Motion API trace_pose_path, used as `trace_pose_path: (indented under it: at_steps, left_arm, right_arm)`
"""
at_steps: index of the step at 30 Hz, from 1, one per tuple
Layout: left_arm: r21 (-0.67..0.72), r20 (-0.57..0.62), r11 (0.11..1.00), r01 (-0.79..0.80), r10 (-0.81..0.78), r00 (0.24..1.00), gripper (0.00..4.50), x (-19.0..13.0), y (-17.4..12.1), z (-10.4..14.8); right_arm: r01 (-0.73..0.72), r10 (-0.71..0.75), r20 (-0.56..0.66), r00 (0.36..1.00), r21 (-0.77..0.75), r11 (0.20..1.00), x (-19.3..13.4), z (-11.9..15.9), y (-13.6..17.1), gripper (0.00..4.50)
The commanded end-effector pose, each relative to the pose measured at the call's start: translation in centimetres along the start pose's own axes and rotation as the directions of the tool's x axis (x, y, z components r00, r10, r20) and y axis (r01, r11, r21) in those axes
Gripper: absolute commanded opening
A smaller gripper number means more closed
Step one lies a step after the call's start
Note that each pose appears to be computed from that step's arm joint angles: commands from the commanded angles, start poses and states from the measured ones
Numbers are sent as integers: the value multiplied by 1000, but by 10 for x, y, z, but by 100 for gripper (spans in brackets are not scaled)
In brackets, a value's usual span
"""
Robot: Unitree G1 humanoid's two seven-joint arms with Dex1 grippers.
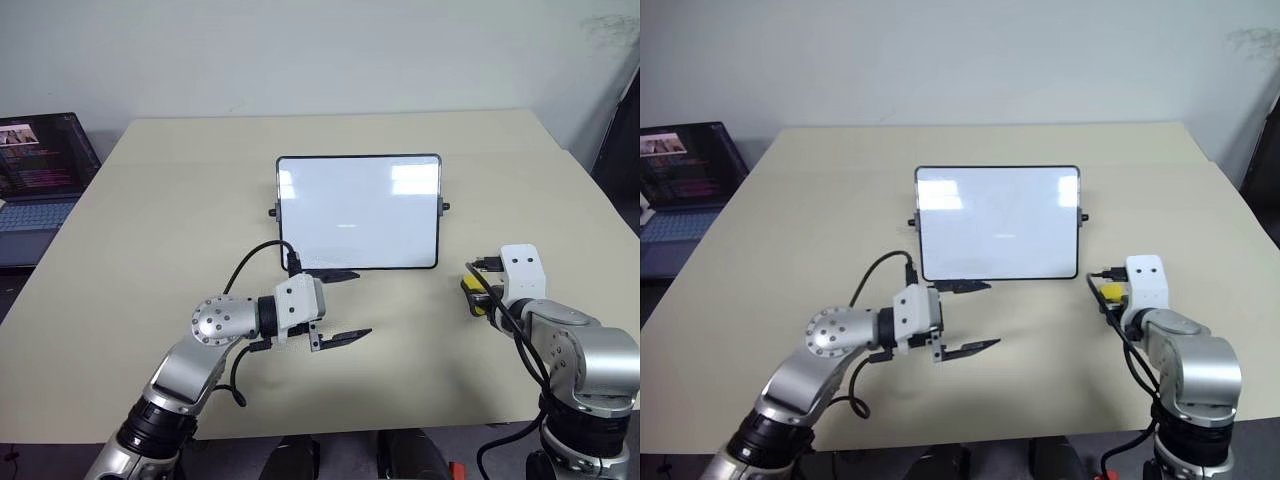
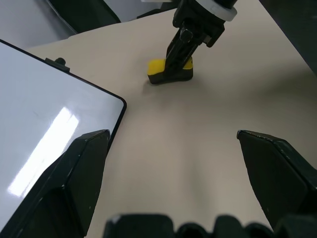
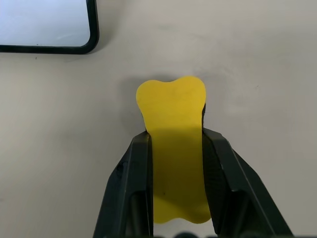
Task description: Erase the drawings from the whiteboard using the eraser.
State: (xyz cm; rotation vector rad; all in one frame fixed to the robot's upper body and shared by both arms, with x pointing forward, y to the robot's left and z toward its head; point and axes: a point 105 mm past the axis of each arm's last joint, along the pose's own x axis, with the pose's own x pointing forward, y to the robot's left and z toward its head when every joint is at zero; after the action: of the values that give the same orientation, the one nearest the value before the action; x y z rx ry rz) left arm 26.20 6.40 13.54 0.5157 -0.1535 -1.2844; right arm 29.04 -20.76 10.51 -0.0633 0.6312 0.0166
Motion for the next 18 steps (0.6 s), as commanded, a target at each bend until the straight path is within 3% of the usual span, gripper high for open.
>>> trace_pose_path:
  at_steps: [1, 14, 18]
  left_arm:
    - [40, 24, 999, 4, -5, 1000, 450, 2, 0, 9]
    - [44, 25, 999, 5, -6, 1000, 450, 1, 2, 11]
    - [44, 24, 999, 4, -5, 1000, 450, 0, 2, 11]
  right_arm:
    - [22, -22, 11, 1000, 3, 1000, -3, 3, -7, 99]
    - [20, -20, 7, 1000, 3, 1000, -3, 3, -7, 99]
    - [20, -20, 5, 1000, -2, 1000, -3, 3, -8, 222]
